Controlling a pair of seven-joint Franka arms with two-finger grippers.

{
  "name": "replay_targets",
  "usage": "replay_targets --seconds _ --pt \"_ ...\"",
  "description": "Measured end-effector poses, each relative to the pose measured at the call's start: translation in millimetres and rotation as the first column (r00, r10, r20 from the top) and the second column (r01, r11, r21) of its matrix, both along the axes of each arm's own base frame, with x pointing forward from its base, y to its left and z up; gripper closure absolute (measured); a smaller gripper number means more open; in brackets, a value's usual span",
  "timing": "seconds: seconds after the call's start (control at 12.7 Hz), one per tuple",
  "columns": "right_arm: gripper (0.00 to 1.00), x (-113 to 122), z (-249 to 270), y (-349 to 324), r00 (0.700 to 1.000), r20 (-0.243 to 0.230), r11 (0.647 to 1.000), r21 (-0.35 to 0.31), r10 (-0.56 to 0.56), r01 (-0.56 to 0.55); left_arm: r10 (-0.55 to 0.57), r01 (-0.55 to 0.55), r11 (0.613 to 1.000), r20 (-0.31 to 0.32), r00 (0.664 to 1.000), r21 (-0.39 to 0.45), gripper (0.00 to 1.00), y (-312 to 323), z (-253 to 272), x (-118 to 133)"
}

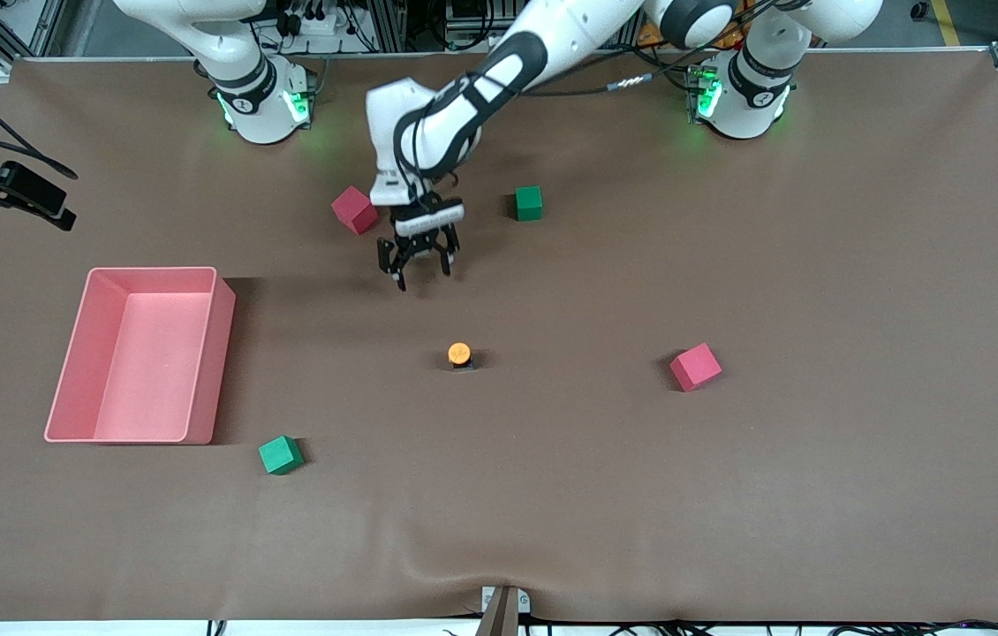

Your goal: Place and upright button with both arms

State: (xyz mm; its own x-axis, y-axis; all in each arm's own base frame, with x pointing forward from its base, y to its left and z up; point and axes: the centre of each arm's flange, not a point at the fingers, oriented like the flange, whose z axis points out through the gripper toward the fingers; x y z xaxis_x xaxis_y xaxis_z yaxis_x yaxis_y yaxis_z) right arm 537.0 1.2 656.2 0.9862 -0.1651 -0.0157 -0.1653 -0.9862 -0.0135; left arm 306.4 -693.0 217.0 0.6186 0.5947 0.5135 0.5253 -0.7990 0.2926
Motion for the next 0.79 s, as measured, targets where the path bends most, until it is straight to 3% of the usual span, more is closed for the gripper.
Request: replay_targets --seconds 0.24,0.55,0.79 --pt "0.00 -0.1 -0.2 -0.2 1.000 -0.001 1.000 0.000 0.000 0.000 0.044 -0.053 0.997 -0.169 0.985 -0.051 0.00 7.5 90.5 18.1" --pt "0.00 -0.2 -0.7 -0.4 1.000 -0.003 1.000 0.000 -0.001 0.001 -0.003 -0.036 0.991 -0.285 0.959 -0.129 0.00 91.7 255.1 116.1" --pt "0.00 -0.5 -1.0 -0.3 1.000 -0.004 1.000 0.000 0.000 0.000 -0.012 -0.006 0.999 -0.351 0.936 -0.052 0.00 196.7 324.4 184.9"
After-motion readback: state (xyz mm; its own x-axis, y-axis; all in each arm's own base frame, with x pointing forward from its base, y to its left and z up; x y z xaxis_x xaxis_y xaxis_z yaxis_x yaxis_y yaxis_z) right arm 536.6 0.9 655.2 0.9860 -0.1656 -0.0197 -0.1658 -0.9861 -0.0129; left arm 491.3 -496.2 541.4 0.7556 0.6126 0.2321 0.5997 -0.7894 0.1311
